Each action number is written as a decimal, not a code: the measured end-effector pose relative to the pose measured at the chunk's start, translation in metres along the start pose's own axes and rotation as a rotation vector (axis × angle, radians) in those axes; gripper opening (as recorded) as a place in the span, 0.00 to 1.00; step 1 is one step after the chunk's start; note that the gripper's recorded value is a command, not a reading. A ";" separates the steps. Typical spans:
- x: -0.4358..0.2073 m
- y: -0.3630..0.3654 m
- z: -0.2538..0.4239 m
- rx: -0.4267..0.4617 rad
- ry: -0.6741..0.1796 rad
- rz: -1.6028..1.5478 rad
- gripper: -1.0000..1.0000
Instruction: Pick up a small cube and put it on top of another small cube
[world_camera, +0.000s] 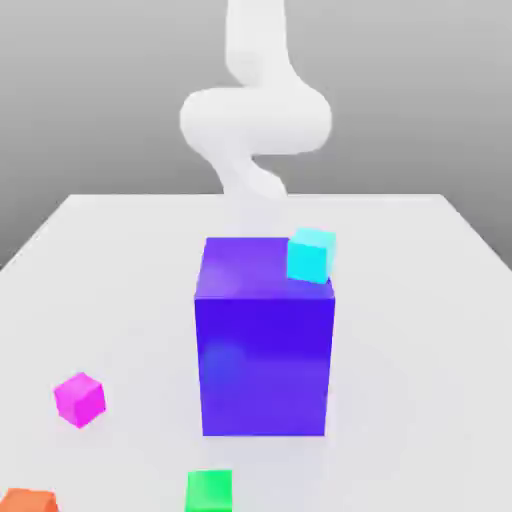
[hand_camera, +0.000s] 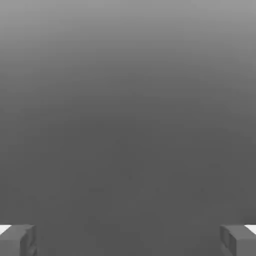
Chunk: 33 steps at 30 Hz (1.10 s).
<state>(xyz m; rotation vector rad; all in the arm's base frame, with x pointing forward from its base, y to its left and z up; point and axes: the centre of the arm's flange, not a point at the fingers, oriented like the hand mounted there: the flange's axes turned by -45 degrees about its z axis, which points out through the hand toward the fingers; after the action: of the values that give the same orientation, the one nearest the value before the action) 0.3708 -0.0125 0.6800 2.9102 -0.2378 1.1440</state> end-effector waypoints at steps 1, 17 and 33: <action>-0.001 0.006 0.017 -0.028 -0.020 0.054 0.50; -0.094 0.143 0.232 -0.412 -0.248 0.874 0.50; -0.287 0.258 0.337 -0.734 -0.386 1.752 0.50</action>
<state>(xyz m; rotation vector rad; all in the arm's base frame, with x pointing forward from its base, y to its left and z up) 0.3544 -0.2480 0.2255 1.6506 -2.6542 0.1018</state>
